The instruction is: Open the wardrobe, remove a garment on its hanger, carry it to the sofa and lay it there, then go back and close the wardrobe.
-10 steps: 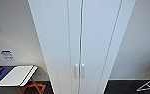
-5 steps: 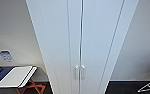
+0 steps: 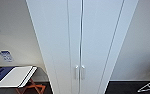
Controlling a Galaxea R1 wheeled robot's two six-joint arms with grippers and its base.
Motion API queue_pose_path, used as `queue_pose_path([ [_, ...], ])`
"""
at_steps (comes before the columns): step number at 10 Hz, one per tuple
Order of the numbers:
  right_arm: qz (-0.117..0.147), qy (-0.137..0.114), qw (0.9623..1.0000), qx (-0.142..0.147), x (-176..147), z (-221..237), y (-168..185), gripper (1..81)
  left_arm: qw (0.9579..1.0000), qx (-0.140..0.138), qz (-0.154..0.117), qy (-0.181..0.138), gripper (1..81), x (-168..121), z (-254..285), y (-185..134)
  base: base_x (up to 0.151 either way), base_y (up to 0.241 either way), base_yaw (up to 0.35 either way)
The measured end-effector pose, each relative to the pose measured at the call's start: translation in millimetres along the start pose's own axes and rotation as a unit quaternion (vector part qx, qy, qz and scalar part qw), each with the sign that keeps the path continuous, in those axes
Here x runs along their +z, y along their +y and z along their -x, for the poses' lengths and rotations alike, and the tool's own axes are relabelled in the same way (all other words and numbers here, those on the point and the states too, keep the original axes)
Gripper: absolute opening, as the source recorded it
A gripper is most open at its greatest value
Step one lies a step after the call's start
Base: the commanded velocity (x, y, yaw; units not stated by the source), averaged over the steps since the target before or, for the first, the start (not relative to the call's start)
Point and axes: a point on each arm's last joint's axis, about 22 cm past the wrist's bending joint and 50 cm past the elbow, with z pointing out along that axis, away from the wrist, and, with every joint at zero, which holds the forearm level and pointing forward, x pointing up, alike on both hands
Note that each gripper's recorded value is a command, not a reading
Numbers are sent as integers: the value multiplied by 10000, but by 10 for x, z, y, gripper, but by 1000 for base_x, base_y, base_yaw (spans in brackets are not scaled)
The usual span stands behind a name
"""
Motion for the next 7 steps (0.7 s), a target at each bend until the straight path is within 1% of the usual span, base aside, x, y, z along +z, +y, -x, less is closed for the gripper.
queue_pose_path([
  [2, -252, 140, 9995, -104, -231, -318, -134, 811, 9999, 42, 94, 107, 811, -263, -229, -92, 0, 0, 0],
  [4, -462, 375, 9978, -301, -563, -790, -247, 811, 9991, 118, 306, 269, 811, -532, -543, -32, 0, 0, 0],
  [5, -566, 515, 9962, -408, -726, -1032, -328, 811, 9983, 176, 418, 361, 811, -690, -727, 12, 0, 0, 0],
  [7, -875, 685, 9919, -615, -1005, -1361, -626, 811, 9962, 361, 520, 601, 811, -1091, -1179, 6, 0, 0, 0],
])
